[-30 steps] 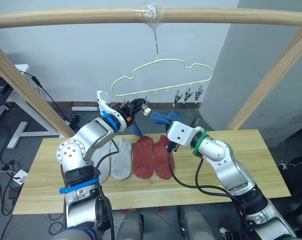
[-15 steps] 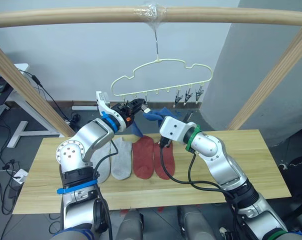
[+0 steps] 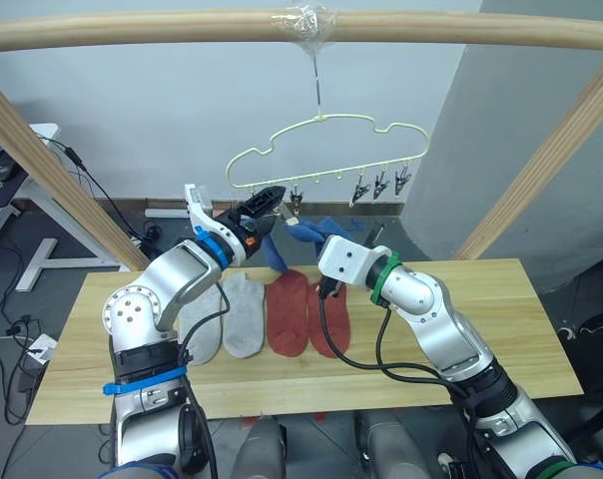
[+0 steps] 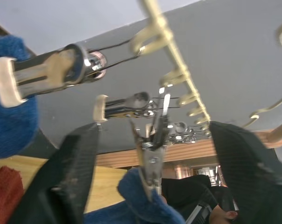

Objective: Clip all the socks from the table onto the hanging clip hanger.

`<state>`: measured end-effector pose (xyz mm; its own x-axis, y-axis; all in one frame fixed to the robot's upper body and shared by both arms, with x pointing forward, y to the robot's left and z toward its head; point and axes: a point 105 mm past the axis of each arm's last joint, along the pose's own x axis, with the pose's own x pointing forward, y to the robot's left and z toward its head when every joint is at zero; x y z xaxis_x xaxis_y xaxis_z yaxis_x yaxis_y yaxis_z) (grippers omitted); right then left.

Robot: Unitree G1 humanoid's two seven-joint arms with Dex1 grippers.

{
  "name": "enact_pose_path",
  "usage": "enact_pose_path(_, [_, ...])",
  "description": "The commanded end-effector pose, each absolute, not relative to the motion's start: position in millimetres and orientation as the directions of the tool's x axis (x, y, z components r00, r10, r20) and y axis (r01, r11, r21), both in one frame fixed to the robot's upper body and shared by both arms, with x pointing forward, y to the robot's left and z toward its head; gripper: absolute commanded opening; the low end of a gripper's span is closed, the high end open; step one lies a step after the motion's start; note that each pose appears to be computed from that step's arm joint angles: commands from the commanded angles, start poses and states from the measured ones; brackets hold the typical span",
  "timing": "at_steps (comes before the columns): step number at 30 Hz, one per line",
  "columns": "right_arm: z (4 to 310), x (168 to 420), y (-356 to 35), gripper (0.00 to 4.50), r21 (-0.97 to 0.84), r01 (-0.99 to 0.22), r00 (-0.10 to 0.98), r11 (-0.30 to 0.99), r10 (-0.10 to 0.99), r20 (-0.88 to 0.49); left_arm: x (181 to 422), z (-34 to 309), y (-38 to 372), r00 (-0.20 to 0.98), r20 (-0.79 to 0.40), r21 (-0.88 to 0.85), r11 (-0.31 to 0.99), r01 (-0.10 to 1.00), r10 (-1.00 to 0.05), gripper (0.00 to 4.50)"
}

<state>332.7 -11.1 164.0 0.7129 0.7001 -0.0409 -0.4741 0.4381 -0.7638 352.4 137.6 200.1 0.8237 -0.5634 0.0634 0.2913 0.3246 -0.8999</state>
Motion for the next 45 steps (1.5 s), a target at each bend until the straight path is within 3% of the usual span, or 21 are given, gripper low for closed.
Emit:
enact_pose_path(1, [164,333,-3,0.00,-0.727,-0.503,0.697,0.468,0.717,-0.021,329,222,151,0.793,0.127,-0.869,0.318,0.378,-0.595,4.45])
enact_pose_path(3, [159,334,-3,0.00,-0.701,-0.528,0.695,0.480,0.718,-0.031,318,221,151,0.768,0.096,-0.830,0.374,0.413,-0.633,4.45])
enact_pose_path(6, [154,335,-3,0.71,-0.648,-0.563,0.694,0.513,0.719,-0.033,307,221,149,0.735,0.053,-0.764,0.447,0.466,-0.676,4.50])
enact_pose_path(8, [153,335,-2,1.36,-0.628,-0.583,0.685,0.516,0.728,-0.037,303,221,149,0.722,0.031,-0.724,0.483,0.493,-0.691,4.50])
enact_pose_path(12, [141,331,-2,2.78,-0.419,-0.688,0.675,0.592,0.735,-0.070,300,223,150,0.714,-0.013,-0.582,0.586,0.564,-0.700,4.50])
enact_pose_path(17, [133,328,-20,4.48,-0.363,-0.701,0.686,0.615,0.719,-0.107,301,212,141,0.722,-0.037,-0.458,0.654,0.602,-0.691,4.50])
enact_pose_path(25, [143,323,-56,4.48,-0.311,-0.699,0.695,0.643,0.713,-0.088,312,195,124,0.772,0.000,-0.032,0.772,0.635,-0.635,4.50])
enact_pose_path(28, [156,317,-75,4.50,-0.326,-0.694,0.693,0.642,0.718,-0.059,320,191,109,0.788,0.096,0.028,0.793,0.608,-0.608,3.94])
enact_pose_path(32, [177,307,-83,4.50,-0.280,-0.721,0.659,0.633,0.752,0.002,336,179,95,0.824,0.136,0.140,0.834,0.534,-0.550,2.74])
enact_pose_path(45, [225,302,-84,4.50,-0.269,-0.745,0.605,0.611,0.788,0.114,384,169,86,0.901,0.230,0.140,0.929,0.342,-0.367,2.74])
